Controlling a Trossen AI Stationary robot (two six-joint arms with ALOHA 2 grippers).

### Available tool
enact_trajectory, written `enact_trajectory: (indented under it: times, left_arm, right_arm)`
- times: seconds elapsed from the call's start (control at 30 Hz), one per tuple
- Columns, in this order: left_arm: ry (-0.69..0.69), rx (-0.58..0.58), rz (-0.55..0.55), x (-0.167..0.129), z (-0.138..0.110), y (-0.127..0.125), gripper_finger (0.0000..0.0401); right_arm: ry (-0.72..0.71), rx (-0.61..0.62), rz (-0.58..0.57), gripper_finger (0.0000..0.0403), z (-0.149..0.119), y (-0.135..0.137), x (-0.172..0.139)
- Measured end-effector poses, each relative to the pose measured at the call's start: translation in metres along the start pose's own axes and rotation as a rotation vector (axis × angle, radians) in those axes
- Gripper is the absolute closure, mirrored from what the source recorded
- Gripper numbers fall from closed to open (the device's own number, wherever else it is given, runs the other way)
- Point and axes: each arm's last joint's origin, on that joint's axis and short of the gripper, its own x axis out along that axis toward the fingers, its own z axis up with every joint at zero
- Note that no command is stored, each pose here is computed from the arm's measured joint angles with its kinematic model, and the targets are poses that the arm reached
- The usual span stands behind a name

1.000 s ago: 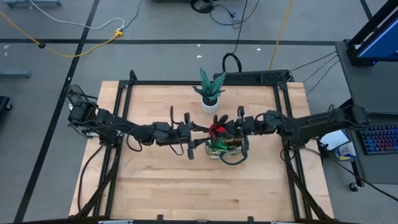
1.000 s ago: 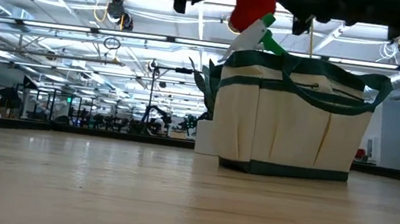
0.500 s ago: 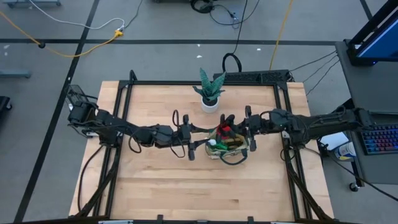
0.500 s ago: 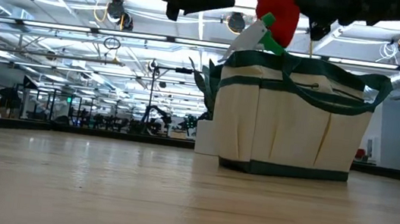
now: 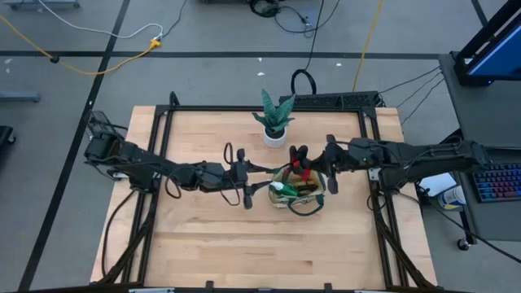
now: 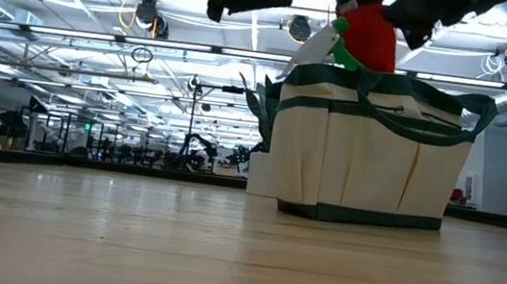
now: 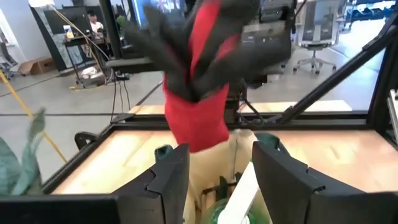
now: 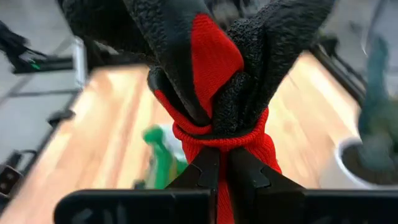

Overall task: Pick & Place Garden tools in Gardening bag
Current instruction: Put the red gloves into the gardening bag

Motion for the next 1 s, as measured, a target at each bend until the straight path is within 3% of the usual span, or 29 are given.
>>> enact_trajectory:
  times: [0.23, 0.5, 1.0]
  left_arm:
    - [0.036, 0.013, -0.007, -0.02, 0.019, 0.007, 0.0219]
    - [-0.011, -0.003, -0.007, -0.04, 0.042, 0.015, 0.0219]
    - [0.064, 0.022, -0.02, -0.044, 0.037, 0.014, 0.0219]
  right_arm:
    - [0.107, 0.065, 0.006, 0.0399, -0.005, 0.0, -0.001]
    - [0.276, 0.098, -0.005, 0.0399, -0.021, -0.001, 0.01]
    - [0.39, 0.111, -0.021, 0.0399, -0.033, -0.002, 0.018]
